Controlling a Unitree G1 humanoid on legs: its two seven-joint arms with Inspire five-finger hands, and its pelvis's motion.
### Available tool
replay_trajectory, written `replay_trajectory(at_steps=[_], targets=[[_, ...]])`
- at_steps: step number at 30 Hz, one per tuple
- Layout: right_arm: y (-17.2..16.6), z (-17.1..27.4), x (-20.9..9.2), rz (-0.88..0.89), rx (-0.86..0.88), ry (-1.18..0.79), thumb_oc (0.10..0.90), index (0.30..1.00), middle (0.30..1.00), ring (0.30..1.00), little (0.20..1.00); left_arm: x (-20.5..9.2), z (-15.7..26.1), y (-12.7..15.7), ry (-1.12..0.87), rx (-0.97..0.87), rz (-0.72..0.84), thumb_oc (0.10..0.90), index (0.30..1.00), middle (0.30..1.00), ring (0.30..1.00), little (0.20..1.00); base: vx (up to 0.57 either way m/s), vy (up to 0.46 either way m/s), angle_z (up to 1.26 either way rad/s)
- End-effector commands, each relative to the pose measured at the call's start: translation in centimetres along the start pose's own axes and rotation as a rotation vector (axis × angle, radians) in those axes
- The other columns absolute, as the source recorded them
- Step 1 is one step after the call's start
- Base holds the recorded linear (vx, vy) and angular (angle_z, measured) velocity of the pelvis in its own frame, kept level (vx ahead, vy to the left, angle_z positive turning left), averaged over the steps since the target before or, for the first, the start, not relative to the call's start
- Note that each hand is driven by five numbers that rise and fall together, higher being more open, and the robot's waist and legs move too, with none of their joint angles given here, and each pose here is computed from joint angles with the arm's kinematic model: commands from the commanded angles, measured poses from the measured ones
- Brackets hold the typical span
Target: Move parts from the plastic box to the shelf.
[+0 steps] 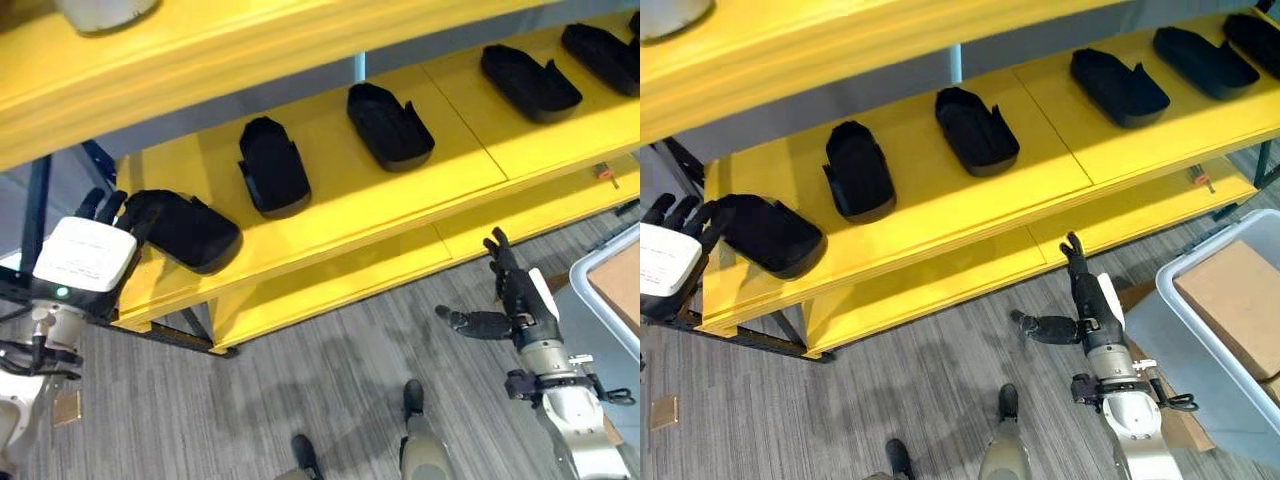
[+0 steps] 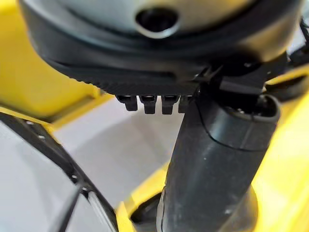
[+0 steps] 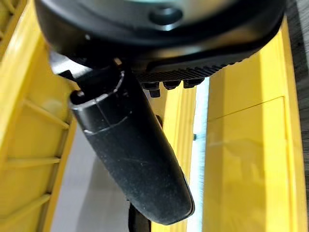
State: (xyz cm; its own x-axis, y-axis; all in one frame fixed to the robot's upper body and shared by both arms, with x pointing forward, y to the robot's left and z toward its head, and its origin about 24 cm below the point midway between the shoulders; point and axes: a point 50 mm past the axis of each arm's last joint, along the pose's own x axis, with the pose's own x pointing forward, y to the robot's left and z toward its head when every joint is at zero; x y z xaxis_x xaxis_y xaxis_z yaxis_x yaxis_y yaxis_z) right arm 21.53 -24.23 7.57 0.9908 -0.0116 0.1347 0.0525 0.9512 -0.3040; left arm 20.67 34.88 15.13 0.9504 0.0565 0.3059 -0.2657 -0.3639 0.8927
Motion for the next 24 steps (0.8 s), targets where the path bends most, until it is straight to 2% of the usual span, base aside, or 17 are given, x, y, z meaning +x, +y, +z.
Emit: replay_trajectory(at_steps=[1, 2, 3, 5, 6, 7, 10, 13, 14, 15, 16, 20, 24], targets=[[-1.0, 4.3, 1.5, -0.054, -0.001, -0.242, 0.9, 1.0, 1.0, 1.0, 1.0, 2.7, -3.9, 5.3, 0.147, -0.002, 0.281, 0.9, 1.0, 1.0, 1.0, 1.0, -0.03, -0.059, 0.01], [-1.0, 4.3, 1.5, -0.053, -0.002, -0.242, 0.9, 1.0, 1.0, 1.0, 1.0, 2.6, -3.9, 5.3, 0.148, -0.003, 0.281, 0.9, 1.0, 1.0, 1.0, 1.0, -0.04, -0.099, 0.0], [-0.9, 3.9, 1.5, -0.04, 0.007, -0.215, 0.9, 1.0, 1.0, 1.0, 1.0, 2.2, -2.7, 4.1, 0.165, -0.171, 0.269, 0.9, 1.0, 1.0, 1.0, 1.0, 0.0, -0.073, 0.0], [-0.9, 3.7, 1.5, -0.034, 0.018, -0.198, 0.9, 1.0, 1.0, 1.0, 1.0, 1.7, -1.5, 2.9, 0.17, -0.323, 0.247, 0.9, 1.0, 1.0, 1.0, 1.0, -0.02, -0.062, 0.0], [-0.9, 3.7, 1.5, -0.034, 0.018, -0.198, 0.9, 1.0, 1.0, 1.0, 1.0, 1.7, -1.5, 2.9, 0.17, -0.323, 0.246, 0.9, 1.0, 1.0, 1.0, 1.0, -0.01, -0.067, 0.0], [-0.6, 3.2, 1.6, -0.018, 0.03, -0.165, 0.9, 1.0, 1.0, 1.0, 1.0, 0.8, 0.6, 0.5, 0.2, -0.557, 0.161, 0.9, 1.0, 1.0, 1.0, 1.0, 0.0, -0.062, -0.02], [-0.4, 3.1, 1.8, 0.014, 0.017, -0.137, 0.9, 1.0, 1.0, 1.0, 1.0, 0.0, 3.2, -1.1, 0.207, -0.866, 0.084, 0.9, 1.0, 1.0, 1.0, 1.0, -0.02, -0.067, -0.03], [-0.4, 3.1, 1.8, 0.015, 0.017, -0.136, 0.9, 1.0, 1.0, 1.0, 1.0, 0.0, 3.2, -1.1, 0.208, -0.867, 0.083, 0.9, 1.0, 1.0, 1.0, 1.0, 0.0, -0.016, -0.05], [-0.4, 3.2, 1.9, 0.02, 0.01, -0.134, 0.9, 1.0, 1.0, 1.0, 1.0, -0.1, 3.5, -1.1, 0.197, -0.914, 0.076, 0.9, 1.0, 1.0, 1.0, 1.0, -0.01, -0.104, -0.03], [-0.3, 3.2, 1.9, 0.04, -0.005, -0.125, 0.9, 1.0, 1.0, 1.0, 1.0, -0.2, 4.9, -1.3, 0.174, -1.073, 0.05, 0.9, 1.0, 1.0, 1.0, 1.0, -0.01, -0.145, -0.02], [-0.2, 3.1, 1.7, 0.048, -0.004, -0.118, 0.9, 1.0, 1.0, 1.0, 1.0, -0.2, 5.7, -1.5, 0.182, -1.148, 0.048, 0.9, 1.0, 1.0, 1.0, 1.0, 0.0, -0.148, 0.04], [0.1, 2.9, 1.5, 0.057, -0.003, -0.109, 0.9, 1.0, 1.0, 1.0, 1.0, -0.2, 7.0, -1.5, 0.173, -1.23, 0.051, 0.9, 1.0, 1.0, 1.0, 1.0, -0.01, -0.083, -0.07], [0.3, 2.8, 1.3, 0.054, -0.005, -0.105, 0.9, 1.0, 1.0, 1.0, 1.0, 0.1, 7.5, -1.2, 0.198, -1.26, 0.118, 0.9, 1.0, 1.0, 1.0, 1.0, -0.01, -0.072, -0.03]])
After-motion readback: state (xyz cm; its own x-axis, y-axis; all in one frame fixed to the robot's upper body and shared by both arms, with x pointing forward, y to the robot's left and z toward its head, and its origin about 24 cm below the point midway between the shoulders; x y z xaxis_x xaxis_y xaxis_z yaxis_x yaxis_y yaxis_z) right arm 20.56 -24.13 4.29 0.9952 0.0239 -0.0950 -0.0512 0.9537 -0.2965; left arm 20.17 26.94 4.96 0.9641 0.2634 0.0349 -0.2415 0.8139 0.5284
